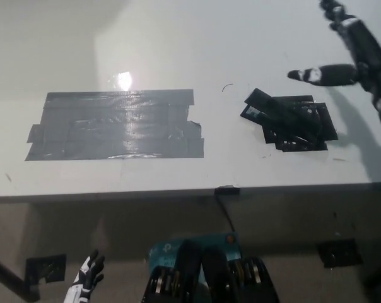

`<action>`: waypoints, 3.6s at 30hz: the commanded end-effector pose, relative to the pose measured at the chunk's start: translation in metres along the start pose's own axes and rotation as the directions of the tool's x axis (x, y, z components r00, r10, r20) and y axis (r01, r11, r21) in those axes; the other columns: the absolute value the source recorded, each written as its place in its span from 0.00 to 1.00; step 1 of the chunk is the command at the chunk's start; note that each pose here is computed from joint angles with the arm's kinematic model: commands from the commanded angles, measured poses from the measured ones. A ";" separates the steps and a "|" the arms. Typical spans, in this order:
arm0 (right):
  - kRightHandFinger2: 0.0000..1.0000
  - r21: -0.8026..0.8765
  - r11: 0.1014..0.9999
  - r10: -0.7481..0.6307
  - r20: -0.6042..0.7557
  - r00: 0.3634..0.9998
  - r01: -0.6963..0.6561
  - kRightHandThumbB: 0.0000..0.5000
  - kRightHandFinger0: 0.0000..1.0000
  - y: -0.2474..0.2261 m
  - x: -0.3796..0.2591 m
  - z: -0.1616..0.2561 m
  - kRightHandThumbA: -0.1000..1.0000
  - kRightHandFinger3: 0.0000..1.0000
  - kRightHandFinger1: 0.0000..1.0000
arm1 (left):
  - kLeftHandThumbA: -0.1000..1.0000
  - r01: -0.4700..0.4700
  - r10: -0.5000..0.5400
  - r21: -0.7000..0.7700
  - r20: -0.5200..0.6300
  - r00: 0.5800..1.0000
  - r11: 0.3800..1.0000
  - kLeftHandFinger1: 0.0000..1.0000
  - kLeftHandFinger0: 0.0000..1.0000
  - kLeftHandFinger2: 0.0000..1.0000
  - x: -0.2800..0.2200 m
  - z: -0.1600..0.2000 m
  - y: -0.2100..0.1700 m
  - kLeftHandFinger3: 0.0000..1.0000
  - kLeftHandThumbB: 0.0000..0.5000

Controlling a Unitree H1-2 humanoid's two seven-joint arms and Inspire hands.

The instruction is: A stapler is kept on the black spot marked on the desk infront of the robot. The robot picks up the stapler using its right hand and passes it to a person

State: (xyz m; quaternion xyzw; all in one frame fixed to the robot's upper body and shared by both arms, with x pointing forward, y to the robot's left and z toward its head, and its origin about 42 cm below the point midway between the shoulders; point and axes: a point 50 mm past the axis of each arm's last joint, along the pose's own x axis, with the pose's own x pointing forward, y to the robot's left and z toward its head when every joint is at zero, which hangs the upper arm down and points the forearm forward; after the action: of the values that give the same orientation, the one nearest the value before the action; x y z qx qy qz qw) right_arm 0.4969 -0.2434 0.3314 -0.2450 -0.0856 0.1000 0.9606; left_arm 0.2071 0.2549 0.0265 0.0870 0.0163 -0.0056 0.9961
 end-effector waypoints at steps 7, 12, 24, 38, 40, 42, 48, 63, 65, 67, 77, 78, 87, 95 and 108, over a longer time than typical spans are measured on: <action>1.00 -0.067 0.986 0.134 -0.208 0.969 -0.150 0.79 1.00 0.018 0.045 -0.004 1.00 1.00 1.00 | 1.00 0.010 -0.010 0.009 0.041 0.999 1.000 1.00 1.00 1.00 -0.008 0.005 -0.002 1.00 1.00; 1.00 -0.106 0.973 0.176 -0.243 0.954 -0.206 0.86 1.00 0.030 0.052 -0.018 1.00 1.00 1.00 | 1.00 0.015 -0.016 0.007 0.038 0.999 1.000 1.00 1.00 1.00 -0.009 0.003 -0.001 1.00 1.00; 1.00 -0.101 0.961 0.218 -0.294 0.931 -0.257 0.81 1.00 0.040 0.047 -0.038 1.00 1.00 1.00 | 1.00 0.024 -0.025 0.019 0.033 0.999 1.000 1.00 1.00 1.00 -0.011 0.002 -0.001 1.00 1.00; 1.00 -0.215 0.933 0.220 -0.297 0.929 -0.289 0.78 1.00 0.045 0.052 -0.025 1.00 1.00 1.00 | 1.00 0.024 -0.024 0.009 0.035 0.999 1.000 1.00 1.00 1.00 -0.010 0.005 -0.001 1.00 1.00; 1.00 -0.205 0.935 0.221 -0.299 0.928 -0.289 0.79 1.00 0.046 0.052 -0.025 1.00 1.00 1.00 | 1.00 0.023 -0.023 0.014 0.035 0.999 1.000 1.00 1.00 1.00 -0.010 0.006 -0.001 1.00 1.00; 1.00 -0.200 0.936 0.223 -0.300 0.928 -0.289 0.83 1.00 0.048 0.052 -0.027 1.00 1.00 1.00 | 1.00 0.024 -0.024 0.017 0.041 0.999 1.000 1.00 1.00 1.00 -0.010 0.006 0.000 1.00 1.00; 1.00 -0.256 0.909 0.241 -0.321 0.916 -0.329 0.81 1.00 0.053 0.053 -0.027 1.00 1.00 1.00 | 1.00 0.027 -0.028 0.019 0.038 0.999 0.999 1.00 1.00 1.00 -0.007 0.008 0.000 1.00 1.00; 0.59 -0.723 0.617 0.062 -0.349 0.935 -0.311 0.08 0.43 0.080 0.052 -0.044 1.00 0.84 0.53 | 1.00 0.030 -0.030 0.002 0.052 0.998 1.000 1.00 1.00 1.00 -0.004 0.010 0.000 1.00 1.00; 0.55 -0.715 0.627 0.063 -0.349 0.935 -0.309 0.07 0.37 0.080 0.050 -0.049 1.00 0.74 0.47 | 1.00 0.031 -0.031 0.002 0.056 0.998 1.000 1.00 1.00 1.00 -0.004 0.010 0.001 1.00 1.00; 0.54 -0.701 0.643 0.061 -0.355 0.933 -0.309 0.05 0.38 0.078 0.049 -0.052 1.00 0.73 0.48 | 1.00 0.034 -0.035 0.014 0.056 0.998 0.999 1.00 1.00 1.00 -0.004 0.010 0.001 1.00 1.00; 0.12 -0.523 0.810 0.099 -0.324 0.941 -0.265 0.06 0.01 0.059 0.049 -0.049 1.00 0.25 0.02 | 1.00 0.029 -0.030 0.017 0.060 0.998 0.999 1.00 1.00 1.00 -0.002 0.009 0.001 1.00 1.00; 0.12 -0.504 0.823 0.101 -0.323 0.941 -0.261 0.07 0.00 0.057 0.049 -0.047 1.00 0.22 0.00 | 1.00 0.029 -0.030 0.015 0.062 0.998 0.999 1.00 1.00 1.00 -0.002 0.009 0.001 1.00 1.00; 0.48 -0.240 0.943 0.168 -0.248 0.954 -0.229 0.03 0.00 0.015 0.055 0.008 1.00 0.19 0.23 | 1.00 0.034 -0.035 0.010 0.066 0.997 0.999 1.00 1.00 1.00 0.002 0.011 0.002 1.00 1.00; 0.63 -0.281 0.935 0.169 -0.185 0.968 -0.217 0.00 0.16 0.003 0.053 0.030 1.00 0.36 0.40 | 1.00 0.040 -0.040 -0.010 0.064 0.997 0.999 1.00 1.00 1.00 0.005 0.012 0.002 1.00 1.00; 0.00 0.600 0.763 0.321 -0.029 0.947 -0.240 0.17 0.00 0.005 0.067 0.009 1.00 0.00 0.00 | 1.00 0.040 -0.038 -0.022 0.073 0.997 0.999 0.96 1.00 0.97 0.012 0.015 0.002 1.00 1.00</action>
State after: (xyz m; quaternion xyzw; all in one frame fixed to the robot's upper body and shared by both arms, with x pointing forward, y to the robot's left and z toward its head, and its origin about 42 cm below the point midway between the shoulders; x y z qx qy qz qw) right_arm 0.5437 -0.2312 0.2962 -0.2171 0.0969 0.1685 0.9566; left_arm 0.2135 0.2522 0.0314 0.0829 0.0056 -0.0209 0.9963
